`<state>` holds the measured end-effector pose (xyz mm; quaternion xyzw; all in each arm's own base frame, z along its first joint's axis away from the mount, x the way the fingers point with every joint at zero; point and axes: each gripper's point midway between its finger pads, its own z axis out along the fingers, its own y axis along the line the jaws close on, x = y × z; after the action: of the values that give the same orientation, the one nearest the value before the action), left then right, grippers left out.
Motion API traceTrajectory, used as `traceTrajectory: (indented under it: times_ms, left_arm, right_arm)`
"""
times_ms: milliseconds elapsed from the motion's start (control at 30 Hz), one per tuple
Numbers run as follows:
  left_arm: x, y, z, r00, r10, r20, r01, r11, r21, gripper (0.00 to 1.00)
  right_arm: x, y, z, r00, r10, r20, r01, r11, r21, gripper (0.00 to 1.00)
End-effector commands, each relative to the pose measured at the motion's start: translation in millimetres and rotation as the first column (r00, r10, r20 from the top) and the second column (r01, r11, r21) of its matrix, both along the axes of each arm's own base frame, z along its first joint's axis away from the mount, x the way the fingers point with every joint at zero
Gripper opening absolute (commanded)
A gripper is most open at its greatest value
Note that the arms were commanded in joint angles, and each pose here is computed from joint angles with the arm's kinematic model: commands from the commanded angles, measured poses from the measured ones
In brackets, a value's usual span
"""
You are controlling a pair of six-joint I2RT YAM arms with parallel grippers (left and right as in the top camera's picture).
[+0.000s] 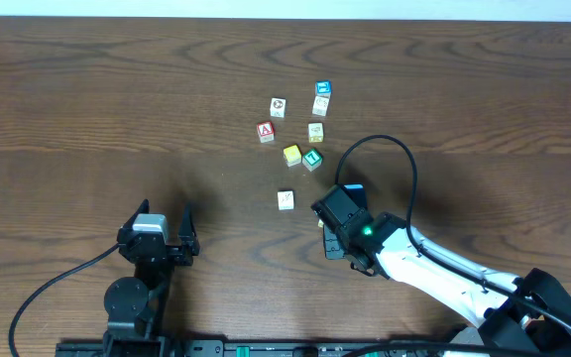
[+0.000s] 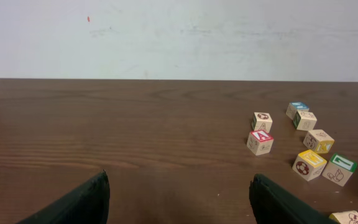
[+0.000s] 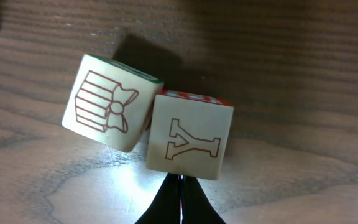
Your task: Lift 5 blocks
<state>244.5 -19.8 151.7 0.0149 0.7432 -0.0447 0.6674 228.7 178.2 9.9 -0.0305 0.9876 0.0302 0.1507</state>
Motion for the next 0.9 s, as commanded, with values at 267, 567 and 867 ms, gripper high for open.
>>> traceTrajectory:
  times_ms: [267, 567, 867]
  left_arm:
    - [-1, -2, -15, 0.999, -0.011, -0.052, 0.011, 1.0, -0.005, 0.73]
    - [-1, -2, -15, 0.999, -0.012, -0.052, 0.012, 1.0, -0.005, 0.73]
    - [-1, -2, -15, 0.999, -0.012, -0.052, 0.012, 1.0, -0.005, 0.73]
  right_arm:
    - [5, 2, 4, 0.999, 0.007, 0.036, -0.007, 1.0, 0.0, 0.01]
    - [-9, -3, -1, 0.999, 0.018, -0.03, -0.018, 1.0, -0.015, 0.01]
    - [-21, -30, -4, 0.991, -0.116, -0.068, 0.108, 0.988, -0.109, 0.01]
